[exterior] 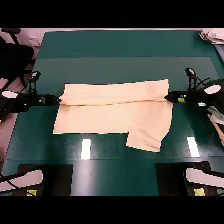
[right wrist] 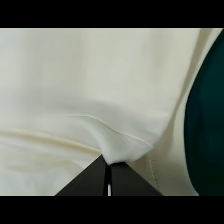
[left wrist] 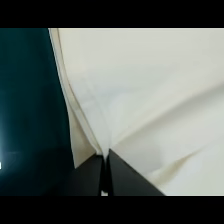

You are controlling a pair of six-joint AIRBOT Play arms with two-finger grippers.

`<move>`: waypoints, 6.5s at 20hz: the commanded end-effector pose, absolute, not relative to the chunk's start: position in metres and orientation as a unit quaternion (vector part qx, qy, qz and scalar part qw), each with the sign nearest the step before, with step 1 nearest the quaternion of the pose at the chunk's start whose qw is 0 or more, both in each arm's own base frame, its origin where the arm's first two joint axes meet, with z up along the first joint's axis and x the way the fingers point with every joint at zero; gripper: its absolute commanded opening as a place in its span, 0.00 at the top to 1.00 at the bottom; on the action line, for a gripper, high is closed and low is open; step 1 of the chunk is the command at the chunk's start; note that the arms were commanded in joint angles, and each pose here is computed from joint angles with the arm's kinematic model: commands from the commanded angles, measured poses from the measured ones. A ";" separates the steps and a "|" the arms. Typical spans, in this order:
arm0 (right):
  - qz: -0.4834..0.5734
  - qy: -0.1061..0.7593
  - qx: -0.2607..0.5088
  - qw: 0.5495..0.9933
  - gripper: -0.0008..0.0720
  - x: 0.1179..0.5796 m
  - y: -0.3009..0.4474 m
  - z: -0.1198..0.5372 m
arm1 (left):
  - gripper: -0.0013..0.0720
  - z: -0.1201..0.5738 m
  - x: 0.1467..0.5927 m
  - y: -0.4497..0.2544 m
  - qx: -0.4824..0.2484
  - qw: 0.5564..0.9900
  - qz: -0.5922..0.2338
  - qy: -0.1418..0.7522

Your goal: Fold the shirts.

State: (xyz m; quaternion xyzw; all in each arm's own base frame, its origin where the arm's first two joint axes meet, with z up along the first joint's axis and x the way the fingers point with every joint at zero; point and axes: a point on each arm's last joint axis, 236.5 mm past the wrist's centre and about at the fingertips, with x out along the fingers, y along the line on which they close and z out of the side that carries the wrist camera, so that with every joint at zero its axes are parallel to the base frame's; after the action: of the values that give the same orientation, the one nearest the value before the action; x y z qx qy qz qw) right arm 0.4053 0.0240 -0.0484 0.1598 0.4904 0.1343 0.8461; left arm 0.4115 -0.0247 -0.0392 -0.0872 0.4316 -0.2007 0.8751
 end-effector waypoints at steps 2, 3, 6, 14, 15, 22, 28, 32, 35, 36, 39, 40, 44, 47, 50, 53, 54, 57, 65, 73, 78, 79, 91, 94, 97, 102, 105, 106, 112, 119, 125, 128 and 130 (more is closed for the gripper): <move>0.135 0.507 0.167 0.835 0.96 0.401 0.026 -0.061 | 0.95 -0.040 0.409 -0.027 -0.088 0.872 -0.205 0.435; 0.135 0.507 0.168 0.835 0.96 0.401 0.026 -0.061 | 0.95 -0.040 0.409 -0.027 -0.090 0.872 -0.205 0.434; 0.137 0.510 0.169 0.832 0.96 0.399 0.027 -0.061 | 0.95 -0.039 0.406 -0.032 -0.096 0.867 -0.215 0.438; 0.142 0.496 0.163 0.841 0.96 0.411 0.026 -0.046 | 0.95 -0.017 0.419 -0.043 -0.144 0.874 -0.223 0.408; 0.143 0.485 0.159 0.848 0.96 0.419 0.024 -0.037 | 0.95 -0.008 0.429 -0.040 -0.152 0.882 -0.214 0.392; 0.124 0.450 0.146 0.872 0.96 0.441 0.012 -0.020 | 0.95 0.014 0.457 -0.023 -0.143 0.912 -0.181 0.339; 0.092 0.479 0.159 0.858 0.96 0.415 0.007 -0.067 | 0.95 -0.027 0.439 -0.029 -0.118 0.887 -0.207 0.396; 0.090 0.486 0.162 0.854 0.96 0.411 0.007 -0.074 | 0.95 -0.057 0.424 -0.037 -0.141 0.864 -0.218 0.432; 0.093 0.488 0.167 0.852 0.96 0.410 0.009 -0.074 | 0.95 -0.058 0.421 -0.040 -0.144 0.860 -0.223 0.435; 0.094 0.489 0.167 0.851 0.96 0.409 0.010 -0.074 | 0.95 -0.058 0.421 -0.040 -0.145 0.860 -0.223 0.435; 0.104 0.495 0.169 0.846 0.94 0.405 0.015 -0.072 | 0.36 -0.057 0.420 -0.043 -0.147 0.858 -0.229 0.436; 0.107 0.493 0.168 0.847 0.64 0.404 0.016 -0.068 | 0.22 -0.055 0.419 -0.045 -0.151 0.856 -0.232 0.437; 0.107 0.458 0.149 0.870 0.22 0.406 0.010 -0.031 | 0.23 -0.025 0.417 -0.047 -0.160 0.856 -0.247 0.425; 0.102 0.440 0.164 0.877 0.22 0.393 -0.002 0.003 | 0.23 0.013 0.407 -0.028 -0.173 0.866 -0.240 0.403; 0.090 0.450 0.220 0.861 0.22 0.361 -0.017 0.030 | 0.23 0.025 0.368 -0.001 -0.151 0.857 -0.207 0.447; 0.089 0.482 0.275 0.827 0.22 0.315 -0.021 0.044 | 0.23 0.017 0.322 0.021 -0.120 0.837 -0.132 0.517; 0.083 0.485 0.287 0.822 0.22 0.303 -0.023 0.044 | 0.23 0.018 0.311 0.014 -0.131 0.830 -0.136 0.524; 0.053 0.483 0.320 0.813 0.22 0.279 -0.022 0.033 | 0.23 -0.001 0.275 -0.010 -0.191 0.780 -0.146 0.577; 0.042 0.505 0.357 0.785 0.22 0.246 0.002 -0.003 | 0.23 -0.071 0.227 -0.012 -0.252 0.720 -0.066 0.643; 0.047 0.497 0.357 0.789 0.23 0.270 -0.012 0.015 | 0.23 -0.078 0.245 -0.025 -0.299 0.723 -0.079 0.618; 0.051 0.497 0.354 0.791 0.24 0.275 -0.015 0.022 | 0.27 -0.091 0.248 -0.028 -0.319 0.708 -0.080 0.625; 0.050 0.493 0.351 0.794 0.24 0.275 -0.016 0.024 | 0.27 -0.092 0.248 -0.028 -0.320 0.706 -0.080 0.626; 0.048 0.624 0.413 0.662 0.24 0.212 0.016 -0.010 | 0.95 -0.087 0.249 -0.035 -0.324 0.706 -0.098 0.622; 0.047 0.652 0.440 0.615 0.24 0.188 0.034 -0.036 | 0.95 -0.085 0.251 -0.037 -0.330 0.707 -0.101 0.618; 0.025 0.643 0.448 0.620 0.24 0.179 0.039 -0.054 | 0.95 -0.084 0.252 -0.038 -0.332 0.707 -0.104 0.616; -0.024 0.633 0.457 0.624 0.24 0.170 0.037 -0.064 | 0.95 -0.084 0.252 -0.039 -0.332 0.706 -0.105 0.616; -0.015 0.643 0.480 0.597 0.24 0.169 0.046 -0.071 | 0.95 -0.084 0.253 -0.039 -0.333 0.707 -0.105 0.615; -0.010 0.640 0.487 0.595 0.24 0.173 0.048 -0.071 | 0.95 -0.084 0.253 -0.039 -0.333 0.707 -0.105 0.615; -0.023 0.630 0.484 0.607 0.24 0.184 0.036 -0.087 | 0.95 -0.082 0.254 -0.040 -0.336 0.708 -0.108 0.612; 0.011 0.629 0.428 0.649 0.30 0.199 0.051 -0.092 | 0.95 -0.082 0.254 -0.041 -0.337 0.708 -0.109 0.611; 0.026 0.653 0.393 0.647 0.61 0.197 0.085 -0.096 | 0.95 -0.081 0.253 -0.042 -0.339 0.705 -0.112 0.613; 0.035 0.661 0.387 0.642 0.96 0.194 0.092 -0.095 | 0.95 -0.079 0.253 -0.044 -0.339 0.704 -0.117 0.613; 0.043 0.655 0.402 0.638 0.96 0.197 0.099 -0.090 | 0.95 -0.071 0.256 -0.048 -0.341 0.704 -0.134 0.608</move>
State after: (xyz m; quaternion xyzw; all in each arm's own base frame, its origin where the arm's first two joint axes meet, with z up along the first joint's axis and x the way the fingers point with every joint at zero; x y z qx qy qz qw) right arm 0.1946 0.0874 -0.0960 0.3890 0.6581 0.0329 0.6438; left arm 0.2541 -0.0436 -0.0785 -0.3387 0.6119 -0.1176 0.7050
